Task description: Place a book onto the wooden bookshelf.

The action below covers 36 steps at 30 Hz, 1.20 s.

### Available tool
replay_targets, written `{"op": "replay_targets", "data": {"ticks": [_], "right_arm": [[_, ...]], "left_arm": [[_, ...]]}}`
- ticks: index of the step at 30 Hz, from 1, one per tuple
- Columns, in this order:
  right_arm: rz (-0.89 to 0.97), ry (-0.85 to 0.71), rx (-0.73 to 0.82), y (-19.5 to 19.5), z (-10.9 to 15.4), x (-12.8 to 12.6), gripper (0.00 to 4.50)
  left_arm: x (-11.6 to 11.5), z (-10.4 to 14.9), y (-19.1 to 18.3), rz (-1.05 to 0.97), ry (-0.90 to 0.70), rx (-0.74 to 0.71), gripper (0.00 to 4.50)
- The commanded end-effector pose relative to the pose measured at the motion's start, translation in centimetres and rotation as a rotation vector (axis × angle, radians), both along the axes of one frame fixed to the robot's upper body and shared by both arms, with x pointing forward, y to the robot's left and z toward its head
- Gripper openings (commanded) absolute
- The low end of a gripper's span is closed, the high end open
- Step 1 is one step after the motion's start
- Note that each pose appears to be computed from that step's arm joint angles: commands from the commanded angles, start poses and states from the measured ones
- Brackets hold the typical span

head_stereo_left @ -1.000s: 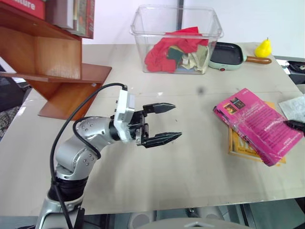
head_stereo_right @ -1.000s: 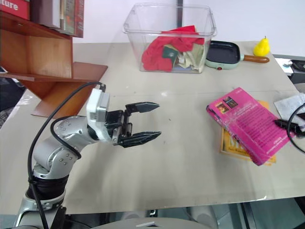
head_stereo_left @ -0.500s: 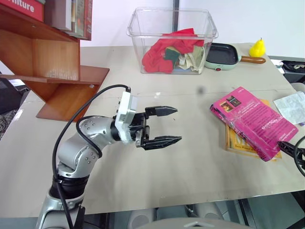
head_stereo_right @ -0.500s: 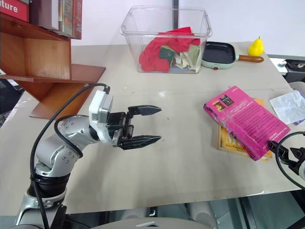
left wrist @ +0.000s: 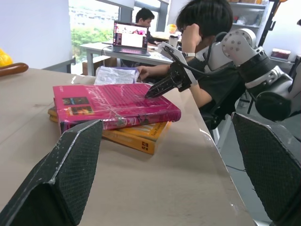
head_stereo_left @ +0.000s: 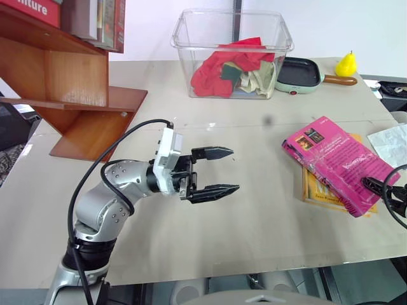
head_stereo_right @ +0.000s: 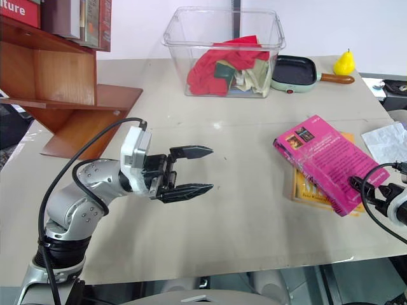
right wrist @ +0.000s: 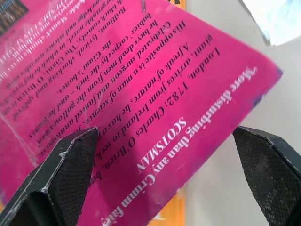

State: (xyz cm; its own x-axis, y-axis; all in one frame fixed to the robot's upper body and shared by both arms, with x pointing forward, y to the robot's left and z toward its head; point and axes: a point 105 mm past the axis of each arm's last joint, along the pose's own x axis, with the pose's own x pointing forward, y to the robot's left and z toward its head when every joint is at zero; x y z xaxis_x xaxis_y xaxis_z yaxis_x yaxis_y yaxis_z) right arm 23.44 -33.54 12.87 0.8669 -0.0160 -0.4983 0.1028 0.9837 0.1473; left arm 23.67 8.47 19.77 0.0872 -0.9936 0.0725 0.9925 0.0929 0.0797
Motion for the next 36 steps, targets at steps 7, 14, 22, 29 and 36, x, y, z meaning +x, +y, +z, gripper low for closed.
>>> {"op": "replay_targets", "data": {"ticks": [7,14,22,29,36], "right_arm": [[0.190,0.006,-0.256,-0.2,5.3,1.9,1.56],[0.250,0.094,-0.554,-3.8,4.1,7.9,0.05],[0.478,0.198,-0.501,-2.2,2.1,9.8,0.05],[0.579,0.169,-0.451,0.9,2.1,9.7,0.05],[0.600,0.149,-0.422,2.4,1.5,9.4,0.05]], "left_arm": [[-0.4,1.5,0.0,0.002,-0.050,-0.006,4.50],[-0.4,1.5,-0.7,-0.005,-0.053,-0.010,4.50],[-1.1,0.6,0.1,0.026,-0.038,0.001,4.50],[-1.9,-0.1,-0.2,0.030,-0.033,0.004,4.50],[-1.5,-0.3,0.5,0.037,-0.020,0.008,4.50]]}}
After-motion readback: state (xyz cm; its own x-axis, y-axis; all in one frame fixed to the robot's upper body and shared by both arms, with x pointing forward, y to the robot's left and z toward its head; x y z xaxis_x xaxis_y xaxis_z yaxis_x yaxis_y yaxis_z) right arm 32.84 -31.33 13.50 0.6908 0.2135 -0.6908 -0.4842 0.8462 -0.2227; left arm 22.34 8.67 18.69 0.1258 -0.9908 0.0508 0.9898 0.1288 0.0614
